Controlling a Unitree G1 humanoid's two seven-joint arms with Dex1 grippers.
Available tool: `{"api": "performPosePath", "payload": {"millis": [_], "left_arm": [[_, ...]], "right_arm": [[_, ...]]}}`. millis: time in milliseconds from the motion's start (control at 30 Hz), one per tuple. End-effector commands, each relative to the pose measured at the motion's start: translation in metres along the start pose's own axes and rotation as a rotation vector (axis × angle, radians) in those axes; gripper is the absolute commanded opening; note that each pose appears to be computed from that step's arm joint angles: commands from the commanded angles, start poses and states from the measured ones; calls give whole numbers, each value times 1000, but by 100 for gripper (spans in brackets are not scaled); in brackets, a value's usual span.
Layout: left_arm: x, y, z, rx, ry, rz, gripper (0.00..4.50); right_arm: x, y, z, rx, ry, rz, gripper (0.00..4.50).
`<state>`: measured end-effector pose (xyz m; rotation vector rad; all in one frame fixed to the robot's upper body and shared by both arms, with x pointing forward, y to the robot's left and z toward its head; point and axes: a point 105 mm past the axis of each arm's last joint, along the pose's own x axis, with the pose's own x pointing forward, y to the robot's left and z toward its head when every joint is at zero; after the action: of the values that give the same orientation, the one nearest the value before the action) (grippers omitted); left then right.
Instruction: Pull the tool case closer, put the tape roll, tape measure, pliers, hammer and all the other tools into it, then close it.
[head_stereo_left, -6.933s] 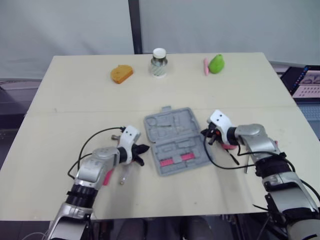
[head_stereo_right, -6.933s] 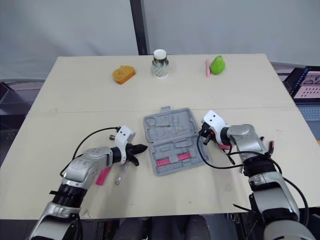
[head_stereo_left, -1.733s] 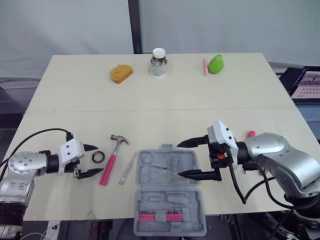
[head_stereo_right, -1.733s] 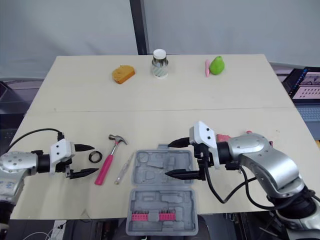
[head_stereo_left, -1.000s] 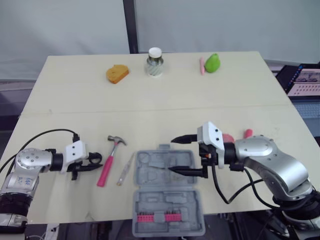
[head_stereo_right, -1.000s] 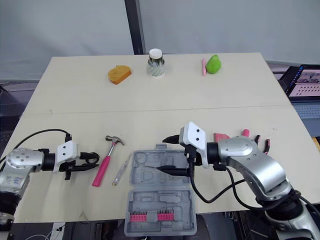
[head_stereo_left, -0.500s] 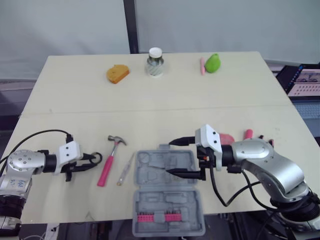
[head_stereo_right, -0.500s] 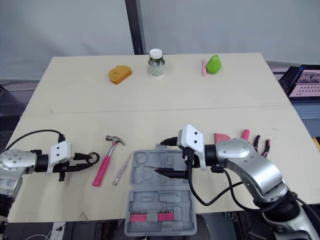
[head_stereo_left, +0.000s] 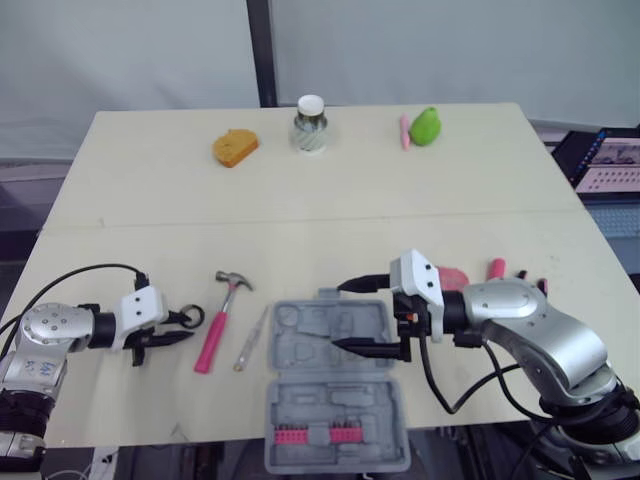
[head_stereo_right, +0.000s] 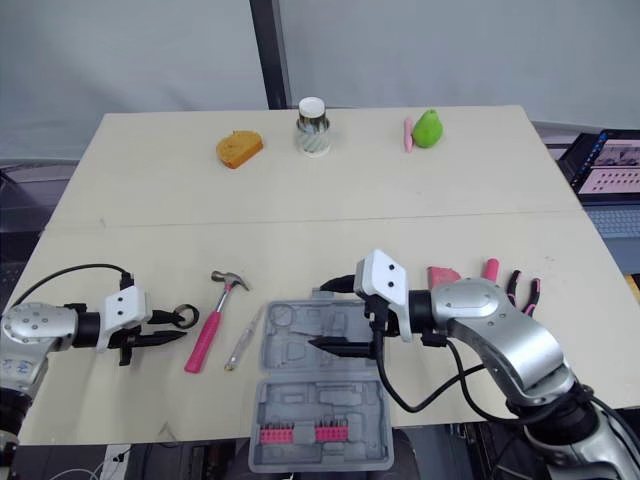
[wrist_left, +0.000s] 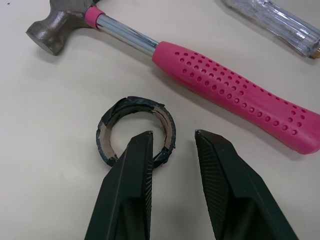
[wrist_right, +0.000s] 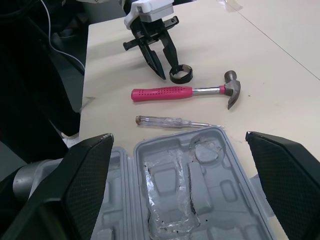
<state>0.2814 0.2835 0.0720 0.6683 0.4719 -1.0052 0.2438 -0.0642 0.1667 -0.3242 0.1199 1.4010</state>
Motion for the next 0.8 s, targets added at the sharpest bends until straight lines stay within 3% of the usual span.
{"api": "performPosePath", "payload": {"millis": [33, 733, 800], "left_arm": [[-1, 2, 3, 12, -14, 8, 147], [3, 2, -1, -5, -7, 17, 147], [3, 3, -1, -7, -9, 21, 91]], "right_arm": [[1, 1, 6, -22, -19, -1, 450], [3, 2, 7, -18, -23, -1, 450], [3, 2, 7, -17, -24, 0, 450]]}}
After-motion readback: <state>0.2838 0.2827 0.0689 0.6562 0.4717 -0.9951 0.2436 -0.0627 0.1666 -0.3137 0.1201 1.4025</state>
